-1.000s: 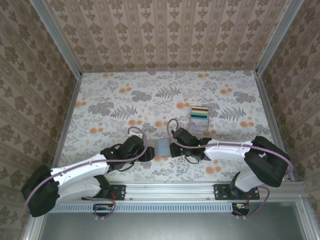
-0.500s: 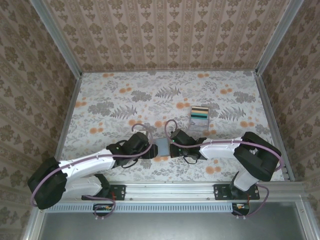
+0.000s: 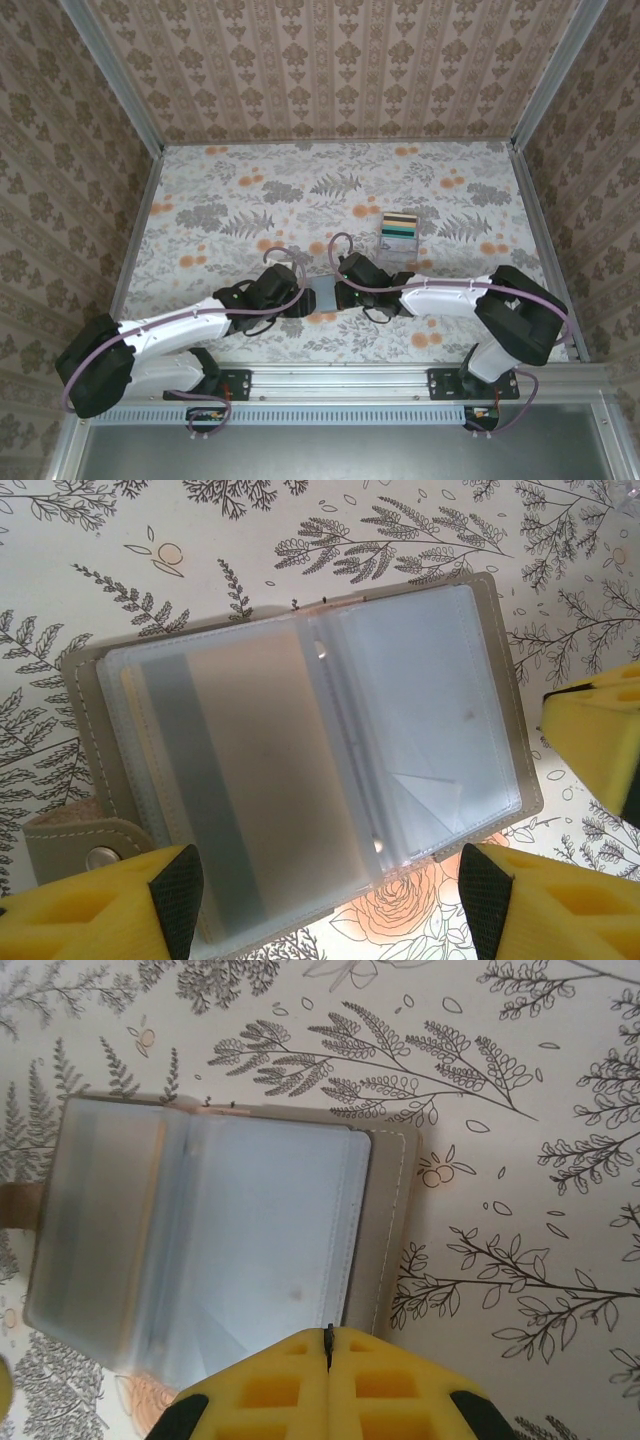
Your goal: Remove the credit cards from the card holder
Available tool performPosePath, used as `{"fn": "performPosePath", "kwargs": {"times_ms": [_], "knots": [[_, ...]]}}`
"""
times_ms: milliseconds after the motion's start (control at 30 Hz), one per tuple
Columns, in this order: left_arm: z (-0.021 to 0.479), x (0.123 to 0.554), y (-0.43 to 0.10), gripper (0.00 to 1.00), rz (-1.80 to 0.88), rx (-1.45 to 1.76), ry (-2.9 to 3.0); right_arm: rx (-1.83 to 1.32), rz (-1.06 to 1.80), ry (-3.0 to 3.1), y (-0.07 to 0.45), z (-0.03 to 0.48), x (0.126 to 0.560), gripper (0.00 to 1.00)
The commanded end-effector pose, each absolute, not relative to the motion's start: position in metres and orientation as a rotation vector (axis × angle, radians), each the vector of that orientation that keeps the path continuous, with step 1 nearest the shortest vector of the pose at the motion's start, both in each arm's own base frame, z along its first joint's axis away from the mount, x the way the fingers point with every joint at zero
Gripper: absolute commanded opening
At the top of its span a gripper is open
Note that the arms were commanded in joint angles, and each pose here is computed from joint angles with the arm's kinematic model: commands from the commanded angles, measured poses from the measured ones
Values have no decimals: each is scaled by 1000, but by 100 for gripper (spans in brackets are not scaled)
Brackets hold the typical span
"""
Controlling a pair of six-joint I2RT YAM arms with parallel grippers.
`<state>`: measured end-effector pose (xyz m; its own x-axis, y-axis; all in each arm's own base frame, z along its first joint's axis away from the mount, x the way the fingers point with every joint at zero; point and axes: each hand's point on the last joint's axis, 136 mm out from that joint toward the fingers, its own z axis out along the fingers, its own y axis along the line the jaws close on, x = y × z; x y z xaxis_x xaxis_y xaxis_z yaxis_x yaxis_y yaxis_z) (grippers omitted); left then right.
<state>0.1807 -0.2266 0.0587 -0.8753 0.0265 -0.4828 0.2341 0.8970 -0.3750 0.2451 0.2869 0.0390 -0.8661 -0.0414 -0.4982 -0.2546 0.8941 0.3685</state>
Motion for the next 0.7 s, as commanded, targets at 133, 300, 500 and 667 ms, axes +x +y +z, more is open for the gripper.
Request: {"fn": "performPosePath", "kwargs": {"times_ms": [133, 300, 500, 667], "knots": [[63, 185, -228, 72, -586, 186, 2575, -234, 518, 2606, 283, 19, 243, 0], [56, 186, -229, 71, -592, 182, 2598, -219, 508, 2623, 279, 13, 241, 0], [51, 187, -226, 71, -564, 173, 2619, -211, 520, 2637, 281, 9, 239, 0], [43, 187, -216, 71, -506, 142, 2643, -208, 526, 2638, 281, 9, 239, 0]]}}
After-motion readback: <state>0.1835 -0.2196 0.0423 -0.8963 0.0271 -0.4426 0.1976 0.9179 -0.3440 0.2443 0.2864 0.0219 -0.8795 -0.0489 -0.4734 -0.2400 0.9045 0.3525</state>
